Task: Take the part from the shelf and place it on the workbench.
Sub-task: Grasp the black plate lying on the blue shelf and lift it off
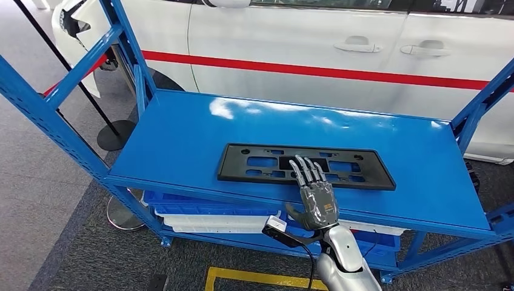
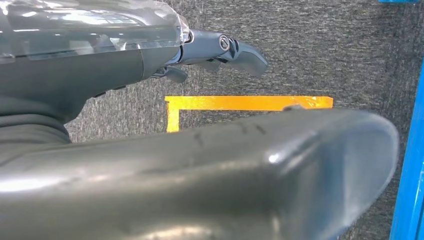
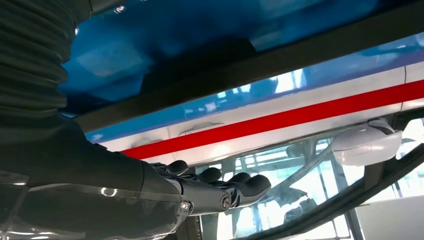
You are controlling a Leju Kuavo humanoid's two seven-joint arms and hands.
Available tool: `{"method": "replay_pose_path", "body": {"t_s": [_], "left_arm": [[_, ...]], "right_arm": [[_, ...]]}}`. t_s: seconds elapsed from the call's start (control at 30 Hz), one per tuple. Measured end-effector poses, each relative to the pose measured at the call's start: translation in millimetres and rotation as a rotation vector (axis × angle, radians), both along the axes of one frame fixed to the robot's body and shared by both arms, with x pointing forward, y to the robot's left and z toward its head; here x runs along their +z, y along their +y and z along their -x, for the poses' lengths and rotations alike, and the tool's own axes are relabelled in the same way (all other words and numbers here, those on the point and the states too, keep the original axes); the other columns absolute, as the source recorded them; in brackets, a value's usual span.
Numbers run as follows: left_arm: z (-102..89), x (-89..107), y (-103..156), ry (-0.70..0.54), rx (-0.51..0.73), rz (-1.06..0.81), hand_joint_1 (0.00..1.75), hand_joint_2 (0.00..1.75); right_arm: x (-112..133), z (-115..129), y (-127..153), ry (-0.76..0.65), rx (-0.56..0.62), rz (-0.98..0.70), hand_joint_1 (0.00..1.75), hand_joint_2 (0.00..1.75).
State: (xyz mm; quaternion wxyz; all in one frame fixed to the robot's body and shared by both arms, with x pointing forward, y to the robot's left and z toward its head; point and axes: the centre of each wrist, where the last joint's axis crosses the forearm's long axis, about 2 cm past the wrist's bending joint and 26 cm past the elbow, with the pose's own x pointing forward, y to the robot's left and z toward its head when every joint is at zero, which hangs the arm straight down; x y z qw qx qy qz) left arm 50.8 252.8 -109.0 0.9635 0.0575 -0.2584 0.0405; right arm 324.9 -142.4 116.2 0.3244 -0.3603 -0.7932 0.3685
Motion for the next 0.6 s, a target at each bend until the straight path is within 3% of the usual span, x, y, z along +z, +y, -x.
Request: {"method": "replay_pose_path", "body": {"t_s": [0.6], "left_arm": [[0.9,0.0,-1.5,0.007,0.012,0.007,0.00,0.00]], "right_arm": [[12.8,-32.5,21.7,0.050,-0.047,0.104,0.00,1.75]]}}
